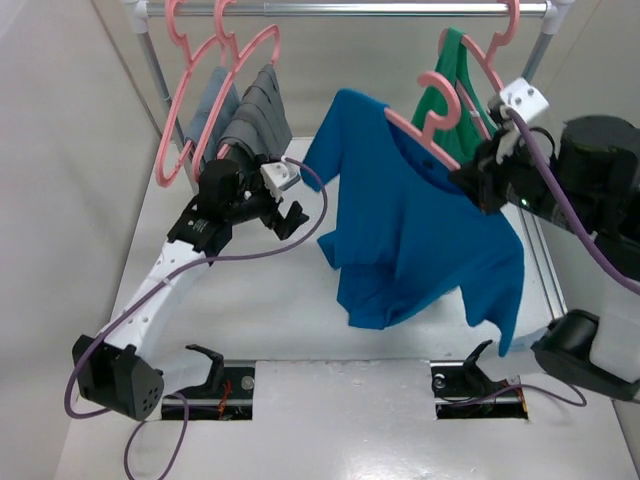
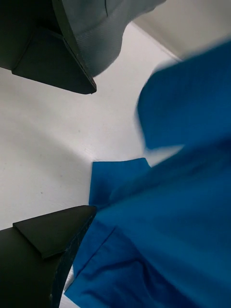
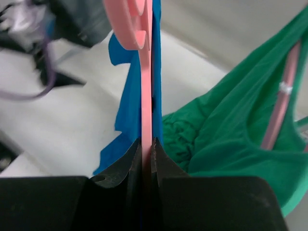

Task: Place the t-shirt on the hanger
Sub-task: Place tshirt on hanger, then hang the hanger with tshirt onto the clothesline

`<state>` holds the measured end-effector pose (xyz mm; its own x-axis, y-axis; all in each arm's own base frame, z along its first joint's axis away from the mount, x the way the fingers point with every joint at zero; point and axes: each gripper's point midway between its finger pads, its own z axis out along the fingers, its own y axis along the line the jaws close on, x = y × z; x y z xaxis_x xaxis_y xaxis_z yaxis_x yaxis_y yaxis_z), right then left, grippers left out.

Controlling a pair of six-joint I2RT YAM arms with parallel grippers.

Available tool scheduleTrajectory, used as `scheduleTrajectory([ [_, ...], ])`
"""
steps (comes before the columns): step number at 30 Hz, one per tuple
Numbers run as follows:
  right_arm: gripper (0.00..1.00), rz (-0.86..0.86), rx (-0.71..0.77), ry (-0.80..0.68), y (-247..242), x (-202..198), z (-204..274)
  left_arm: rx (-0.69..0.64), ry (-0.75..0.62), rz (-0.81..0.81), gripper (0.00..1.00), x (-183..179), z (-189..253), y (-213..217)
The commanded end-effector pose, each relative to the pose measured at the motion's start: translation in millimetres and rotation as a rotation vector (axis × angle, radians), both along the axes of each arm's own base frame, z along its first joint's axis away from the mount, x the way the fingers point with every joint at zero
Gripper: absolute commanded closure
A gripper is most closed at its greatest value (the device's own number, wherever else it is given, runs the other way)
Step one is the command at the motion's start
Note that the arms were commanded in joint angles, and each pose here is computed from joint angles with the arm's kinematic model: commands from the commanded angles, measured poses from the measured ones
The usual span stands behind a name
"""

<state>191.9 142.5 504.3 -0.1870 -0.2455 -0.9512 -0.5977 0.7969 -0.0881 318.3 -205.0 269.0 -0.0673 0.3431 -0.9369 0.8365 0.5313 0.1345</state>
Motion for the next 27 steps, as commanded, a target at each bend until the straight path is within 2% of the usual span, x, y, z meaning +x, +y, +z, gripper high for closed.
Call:
scheduleTrajectory([
  [1, 1.0, -0.195, 0.105, -0.164, -19, 29, 52, -0.006, -0.142, 0.034, 0.0, -11, 42, 3],
  [5, 1.0, -0.384, 0.079, -0.202, -37, 58, 54, -0.022, -0.156, 0.027, 0.0, -25, 46, 2],
  [12, 1.0, -0.556, 0.13, -0.294, -54, 78, 68, -0.075, -0.128, -0.014, 0.0, -42, 44, -2],
  [17, 1.0, -0.523, 0.115, -0.3, -40, 114, 65, -0.096, -0.105, -0.015, 0.0, -45, 39, -4],
  [23, 1.0, -0.582, 0.217, -0.379, -44, 121, 88, -0.114, -0.12, -0.023, 0.0, -55, 41, -1],
  [27, 1.0, -0.606, 0.226, -0.404, -51, 140, 97, -0.117, -0.106, -0.02, 0.0, -57, 35, -1],
])
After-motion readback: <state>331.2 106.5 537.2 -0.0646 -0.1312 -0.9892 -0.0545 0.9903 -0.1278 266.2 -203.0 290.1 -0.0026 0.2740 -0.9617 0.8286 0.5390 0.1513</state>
